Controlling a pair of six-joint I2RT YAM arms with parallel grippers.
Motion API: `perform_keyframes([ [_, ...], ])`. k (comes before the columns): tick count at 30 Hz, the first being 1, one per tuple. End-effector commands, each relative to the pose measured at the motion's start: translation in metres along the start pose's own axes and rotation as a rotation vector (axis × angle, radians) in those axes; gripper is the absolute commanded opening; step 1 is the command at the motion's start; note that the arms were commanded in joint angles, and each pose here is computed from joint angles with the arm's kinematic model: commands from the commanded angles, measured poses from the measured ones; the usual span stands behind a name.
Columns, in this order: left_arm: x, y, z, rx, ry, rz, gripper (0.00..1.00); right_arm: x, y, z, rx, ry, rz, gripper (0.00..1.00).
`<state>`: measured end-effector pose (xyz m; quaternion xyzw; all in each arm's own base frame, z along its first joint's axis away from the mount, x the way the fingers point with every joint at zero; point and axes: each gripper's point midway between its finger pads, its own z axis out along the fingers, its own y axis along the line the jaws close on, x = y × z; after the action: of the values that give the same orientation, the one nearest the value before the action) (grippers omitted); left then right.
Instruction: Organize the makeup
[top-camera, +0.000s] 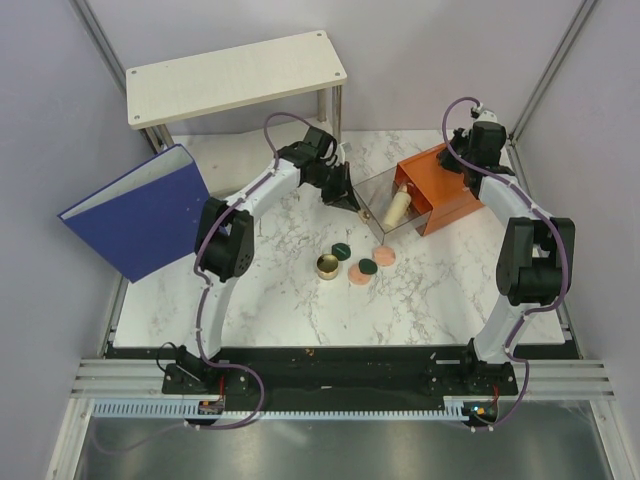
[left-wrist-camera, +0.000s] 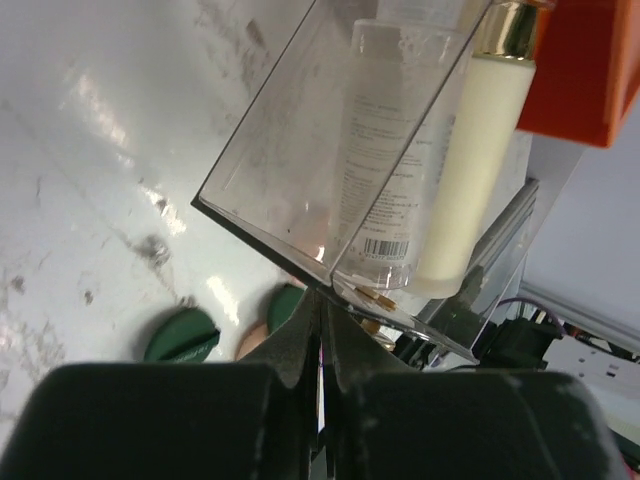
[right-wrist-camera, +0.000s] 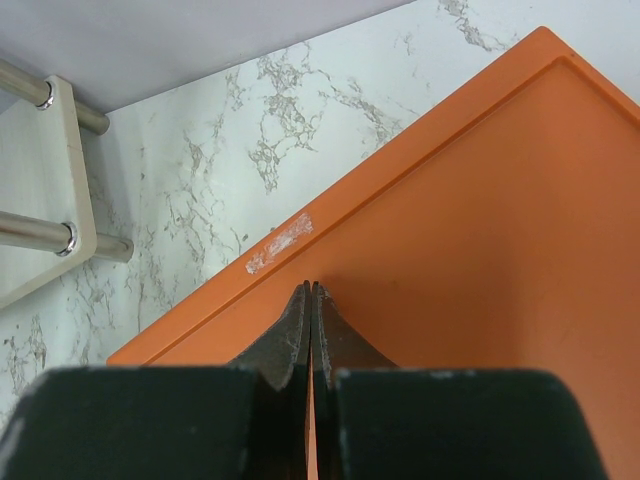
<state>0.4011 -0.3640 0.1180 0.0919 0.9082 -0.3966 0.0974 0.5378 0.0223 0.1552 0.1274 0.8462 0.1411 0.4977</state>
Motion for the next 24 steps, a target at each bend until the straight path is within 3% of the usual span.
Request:
perform_keyframes([
  [1,-0.017,-0.068,0.017,0.166,-0.031,0.067,0.02,0.183,-0.065,-0.029,0.224,0.595,0.051,0.00],
  [9,-0.046,-0.101,0.048,0.381,-0.053,-0.015,0.02,0.180,-0.063,-0.027,0.216,0.575,0.074,0.00],
  [13,-0.054,-0.119,0.060,0.478,-0.080,-0.042,0.06,0.181,-0.063,-0.029,0.215,0.576,0.075,0.00],
  [24,-0.065,-0.132,0.086,0.615,-0.077,-0.182,0.11,0.185,-0.061,-0.029,0.204,0.583,0.075,0.00],
])
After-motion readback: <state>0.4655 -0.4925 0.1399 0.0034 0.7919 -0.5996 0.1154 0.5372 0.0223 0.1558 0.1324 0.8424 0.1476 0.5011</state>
